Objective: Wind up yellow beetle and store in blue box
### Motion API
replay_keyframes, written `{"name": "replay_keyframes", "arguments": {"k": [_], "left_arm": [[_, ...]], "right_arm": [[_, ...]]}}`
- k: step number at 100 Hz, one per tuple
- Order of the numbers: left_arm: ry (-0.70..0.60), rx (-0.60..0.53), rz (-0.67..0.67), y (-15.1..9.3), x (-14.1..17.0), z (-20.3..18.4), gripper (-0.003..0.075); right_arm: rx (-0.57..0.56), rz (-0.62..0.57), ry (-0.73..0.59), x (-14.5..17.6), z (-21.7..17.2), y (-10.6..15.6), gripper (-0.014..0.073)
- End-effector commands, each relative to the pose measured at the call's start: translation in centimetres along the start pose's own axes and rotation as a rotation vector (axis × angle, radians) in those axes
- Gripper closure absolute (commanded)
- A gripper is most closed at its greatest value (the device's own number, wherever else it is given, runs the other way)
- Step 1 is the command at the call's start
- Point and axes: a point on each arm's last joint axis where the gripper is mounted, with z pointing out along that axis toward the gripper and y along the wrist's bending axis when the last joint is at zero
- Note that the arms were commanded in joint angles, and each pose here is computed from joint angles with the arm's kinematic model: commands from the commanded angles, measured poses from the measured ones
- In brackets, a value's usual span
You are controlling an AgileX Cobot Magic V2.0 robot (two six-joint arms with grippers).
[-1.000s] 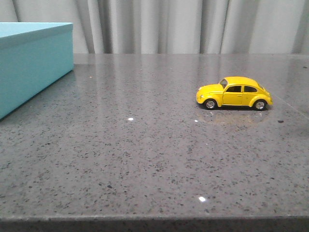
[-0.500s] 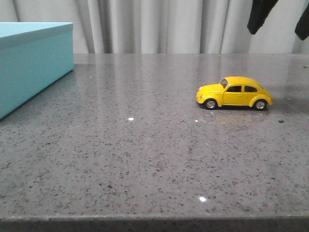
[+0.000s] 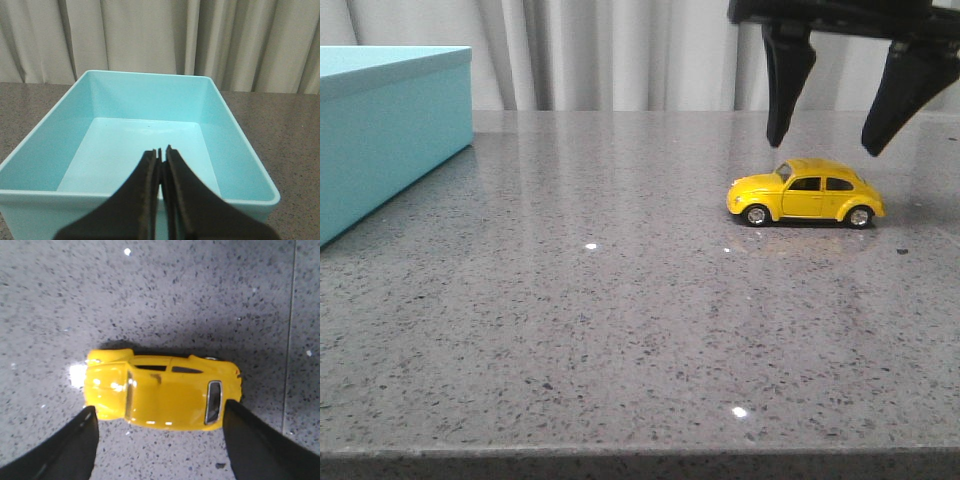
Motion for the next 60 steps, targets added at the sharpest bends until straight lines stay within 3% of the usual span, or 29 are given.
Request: {"name": "replay_keyframes", "arguments": {"k": [1,60], "left_arm": [[-0.093,0.003,-0.016,-0.1,-1.6,0.0,0.0739],[-0.091,0.003,-0.016,-0.1,-1.6,0.0,0.0739]], "right_arm": [[-0.029,0.006,-0.067,-0.5,-1.9,0.3,0.0067],[0.022,0.023,-0.013,-1.0,0.7,0.1,0.0067]]}}
